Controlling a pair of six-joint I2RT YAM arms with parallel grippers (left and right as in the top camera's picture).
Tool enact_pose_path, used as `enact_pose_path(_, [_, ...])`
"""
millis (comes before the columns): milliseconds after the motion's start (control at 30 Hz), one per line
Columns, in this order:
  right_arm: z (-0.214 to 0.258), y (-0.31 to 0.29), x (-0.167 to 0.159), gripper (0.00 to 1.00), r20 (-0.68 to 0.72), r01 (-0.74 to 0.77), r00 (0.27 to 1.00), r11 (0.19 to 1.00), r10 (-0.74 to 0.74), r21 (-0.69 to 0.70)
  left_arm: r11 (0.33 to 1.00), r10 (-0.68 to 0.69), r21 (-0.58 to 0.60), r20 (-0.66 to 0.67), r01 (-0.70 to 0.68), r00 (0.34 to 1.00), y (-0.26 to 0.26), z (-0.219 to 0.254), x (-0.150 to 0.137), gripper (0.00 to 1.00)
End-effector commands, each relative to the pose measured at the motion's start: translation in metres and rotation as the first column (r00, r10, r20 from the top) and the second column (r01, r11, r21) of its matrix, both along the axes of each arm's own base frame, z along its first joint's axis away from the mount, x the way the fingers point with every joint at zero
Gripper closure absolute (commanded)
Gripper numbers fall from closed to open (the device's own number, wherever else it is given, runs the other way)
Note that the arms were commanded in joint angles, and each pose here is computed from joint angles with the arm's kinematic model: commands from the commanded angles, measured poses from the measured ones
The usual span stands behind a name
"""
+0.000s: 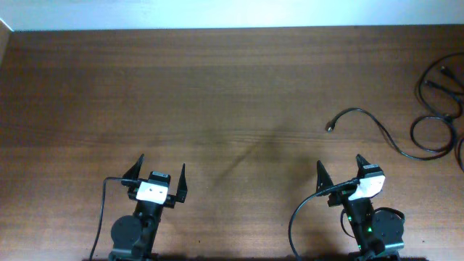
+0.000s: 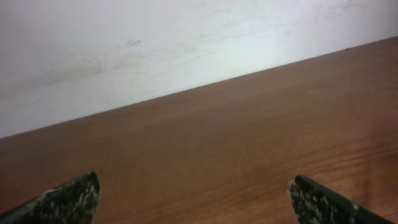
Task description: Untangle cables
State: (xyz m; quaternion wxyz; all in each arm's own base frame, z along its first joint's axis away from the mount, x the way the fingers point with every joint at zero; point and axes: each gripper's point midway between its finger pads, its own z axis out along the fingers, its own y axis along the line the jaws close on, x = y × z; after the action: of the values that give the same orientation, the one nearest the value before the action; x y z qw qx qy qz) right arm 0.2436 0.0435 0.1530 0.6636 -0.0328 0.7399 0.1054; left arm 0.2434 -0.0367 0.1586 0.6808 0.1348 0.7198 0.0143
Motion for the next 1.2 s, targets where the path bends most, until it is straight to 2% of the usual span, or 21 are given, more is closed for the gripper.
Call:
enact_pose_path(0, [0.005, 0.0024, -0.0021, 0.01, 0.032, -0.018, 0.999, 1.0, 0.019, -0.012, 1.0, 0.005, 0.002, -0.004, -0.005, 1.0, 0.001, -0.0019, -0.0001, 0.01])
enact_pose_path(33, [0.0052, 0.0073, -0.0032, 0.01, 0.046, -0.052, 0.997, 0.996, 0.055, -0.077, 1.0, 0.005, 0.002, -0.004, -0.005, 1.0, 0.001, -0.0019, -0.0001, 0.01])
enact_pose_path(100, [0.005, 0.0056, -0.0028, 0.01, 0.052, -0.043, 0.997, 0.992, 0.049, -0.116, 1.0, 0.005, 0.002, -0.004, -0.005, 1.0, 0.001, -0.0018, -0.0001, 0.01])
enact_pose_path(1167, [0.0047, 0.0056, -0.0027, 0.01, 0.051, -0.043, 0.997, 0.992, 0.049, -0.115, 1.0, 0.005, 0.002, -0.005, -0.005, 1.0, 0.001, -0.0021, -0.0001, 0.01])
